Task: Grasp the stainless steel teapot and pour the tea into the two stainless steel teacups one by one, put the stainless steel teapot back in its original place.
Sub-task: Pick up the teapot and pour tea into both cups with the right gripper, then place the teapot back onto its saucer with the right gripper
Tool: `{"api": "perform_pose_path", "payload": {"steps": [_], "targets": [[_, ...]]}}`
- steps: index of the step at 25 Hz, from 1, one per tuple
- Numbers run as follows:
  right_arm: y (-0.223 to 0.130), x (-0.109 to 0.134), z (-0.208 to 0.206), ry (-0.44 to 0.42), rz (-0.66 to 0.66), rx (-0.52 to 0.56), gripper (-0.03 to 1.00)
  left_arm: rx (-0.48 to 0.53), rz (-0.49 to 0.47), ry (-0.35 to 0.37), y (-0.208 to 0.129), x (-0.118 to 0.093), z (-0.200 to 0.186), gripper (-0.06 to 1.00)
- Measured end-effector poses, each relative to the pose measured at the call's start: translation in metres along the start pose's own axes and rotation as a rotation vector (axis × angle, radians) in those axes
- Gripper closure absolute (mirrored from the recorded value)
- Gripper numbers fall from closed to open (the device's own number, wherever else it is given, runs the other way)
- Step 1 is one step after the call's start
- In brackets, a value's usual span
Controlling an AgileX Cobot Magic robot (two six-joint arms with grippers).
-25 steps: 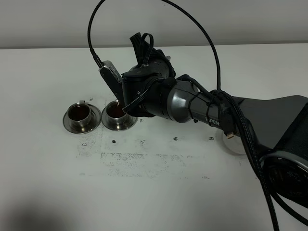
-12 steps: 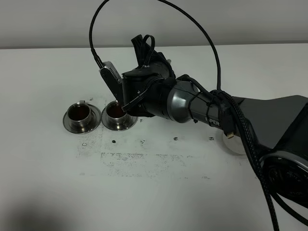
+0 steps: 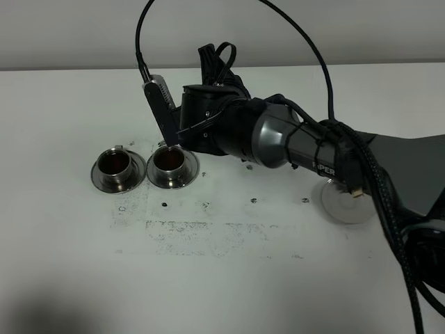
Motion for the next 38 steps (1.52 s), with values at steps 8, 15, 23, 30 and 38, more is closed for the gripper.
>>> {"api": "perform_pose_path", "payload": {"steps": [8,15,23,30,38], "targets": [[-0.025,-0.011,-0.032,0.212,0.540,-0.134,0.80,0.000,0.000,0.000,0.000,0.000,0.000,0.30],[-0.038,0.022,-0.009,0.486,0.827,-0.120,0.80,0.000,0.000,0.000,0.000,0.000,0.000,0.30],[-0.036,0.070,0.014,0.596,0.916,-0.125,0.80,0.000,0.001,0.000,0.000,0.000,0.000,0.30],[-0.029,0.089,0.020,0.616,0.957,-0.169,0.80,0.000,0.001,0.000,0.000,0.000,0.000,0.30],[-0.027,0.089,0.020,0.618,0.972,-0.179,0.80,0.000,0.001,0.000,0.000,0.000,0.000,0.30]]}}
Point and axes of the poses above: a point on each arm's last joint axis where the gripper is mounted, z pointing out along that axis toward the gripper, x along the wrist's bending axis when the last joint is at zero, y = z × x, the point moved 4 cm from there along z, pointing out along that axis toward the gripper, and after that the axes turned 1 degree about z, right-handed, at the moved point
